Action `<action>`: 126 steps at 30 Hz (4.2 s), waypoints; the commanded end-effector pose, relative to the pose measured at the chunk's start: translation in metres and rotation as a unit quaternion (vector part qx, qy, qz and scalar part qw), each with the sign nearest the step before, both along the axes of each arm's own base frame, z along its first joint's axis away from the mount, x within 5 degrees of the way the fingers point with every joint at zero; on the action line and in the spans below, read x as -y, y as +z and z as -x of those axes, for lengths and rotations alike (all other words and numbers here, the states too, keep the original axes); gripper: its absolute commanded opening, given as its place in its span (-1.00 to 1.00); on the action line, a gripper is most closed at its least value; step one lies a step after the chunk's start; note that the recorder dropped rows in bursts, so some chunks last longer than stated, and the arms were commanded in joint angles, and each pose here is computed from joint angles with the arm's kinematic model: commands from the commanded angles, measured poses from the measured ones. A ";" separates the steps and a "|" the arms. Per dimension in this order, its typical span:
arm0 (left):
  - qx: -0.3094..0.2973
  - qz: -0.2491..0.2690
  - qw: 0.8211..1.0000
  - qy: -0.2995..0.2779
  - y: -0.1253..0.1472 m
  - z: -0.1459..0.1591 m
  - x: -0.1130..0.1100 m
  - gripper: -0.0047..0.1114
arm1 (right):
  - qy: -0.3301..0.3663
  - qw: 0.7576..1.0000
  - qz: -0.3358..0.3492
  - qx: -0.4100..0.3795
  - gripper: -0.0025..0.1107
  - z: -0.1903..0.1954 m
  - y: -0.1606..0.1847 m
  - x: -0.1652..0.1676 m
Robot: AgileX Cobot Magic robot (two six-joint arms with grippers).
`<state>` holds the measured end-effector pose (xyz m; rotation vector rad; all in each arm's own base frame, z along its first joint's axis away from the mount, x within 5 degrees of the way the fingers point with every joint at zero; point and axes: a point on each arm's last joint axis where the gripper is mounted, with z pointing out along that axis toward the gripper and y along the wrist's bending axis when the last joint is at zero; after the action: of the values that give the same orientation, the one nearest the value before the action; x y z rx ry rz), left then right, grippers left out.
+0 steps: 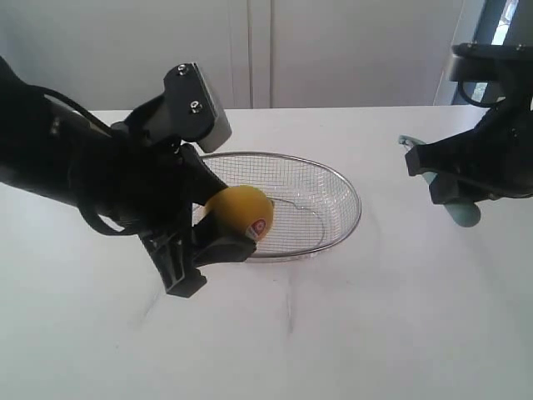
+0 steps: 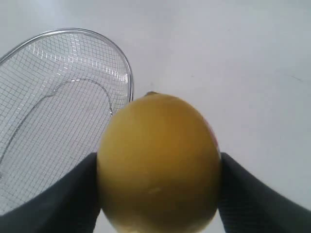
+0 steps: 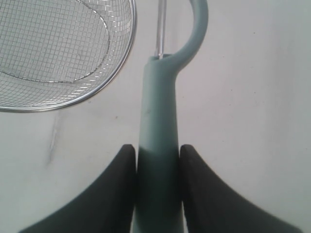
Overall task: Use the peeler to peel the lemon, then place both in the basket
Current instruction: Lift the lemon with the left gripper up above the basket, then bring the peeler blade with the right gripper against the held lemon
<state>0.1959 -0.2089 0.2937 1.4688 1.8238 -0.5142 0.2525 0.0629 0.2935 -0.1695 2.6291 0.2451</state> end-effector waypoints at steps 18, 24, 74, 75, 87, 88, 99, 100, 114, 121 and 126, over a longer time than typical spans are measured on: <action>-0.025 0.082 0.995 0.046 0.048 -0.025 -0.025 -0.92 | 0.001 1.000 0.002 0.005 -0.96 0.001 0.002 0.002; -0.025 0.140 0.990 0.024 0.057 -0.033 -0.037 -0.92 | 0.001 1.000 0.001 0.006 -0.96 0.001 0.002 0.002; 0.050 0.198 0.973 -0.109 0.057 -0.045 -0.048 -0.92 | 0.160 0.970 -0.179 0.027 -0.96 0.014 -0.004 -0.036; 0.051 0.196 0.973 -0.110 0.057 -0.045 -0.048 -0.92 | 0.163 0.969 -0.184 0.030 -0.96 0.014 -0.003 -0.037; 0.051 0.195 0.973 -0.111 0.056 -0.045 -0.048 -0.92 | 0.171 0.958 -0.229 0.011 -0.96 0.019 0.000 -0.043; 0.051 0.195 0.973 -0.111 0.056 -0.045 -0.048 -0.92 | 0.171 0.957 -0.235 0.011 -0.96 0.019 0.001 -0.044; 0.020 0.221 0.971 -0.089 0.059 -0.045 -0.047 -0.92 | 0.172 0.930 -0.325 0.024 -0.96 0.019 0.014 -0.054; 0.016 0.226 0.970 -0.085 0.060 -0.045 -0.047 -0.92 | 0.172 0.928 -0.330 0.027 -0.96 0.019 0.015 -0.054; 0.017 0.275 0.961 -0.031 0.068 -0.053 -0.047 -0.92 | 0.198 0.891 -0.409 -0.004 -0.96 0.028 0.026 -0.062; 0.014 0.276 0.960 -0.037 0.068 -0.052 -0.046 -0.92 | 0.197 0.870 -0.451 -0.024 -0.96 0.032 0.033 -0.065; 0.019 0.275 0.960 -0.043 0.069 -0.052 -0.046 -0.92 | 0.193 0.864 -0.465 -0.023 -0.96 0.032 0.035 -0.066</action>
<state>0.2492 -0.1629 0.3553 1.1810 1.4650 -0.9090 0.2225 0.1291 0.3241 -0.3679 2.2217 1.5576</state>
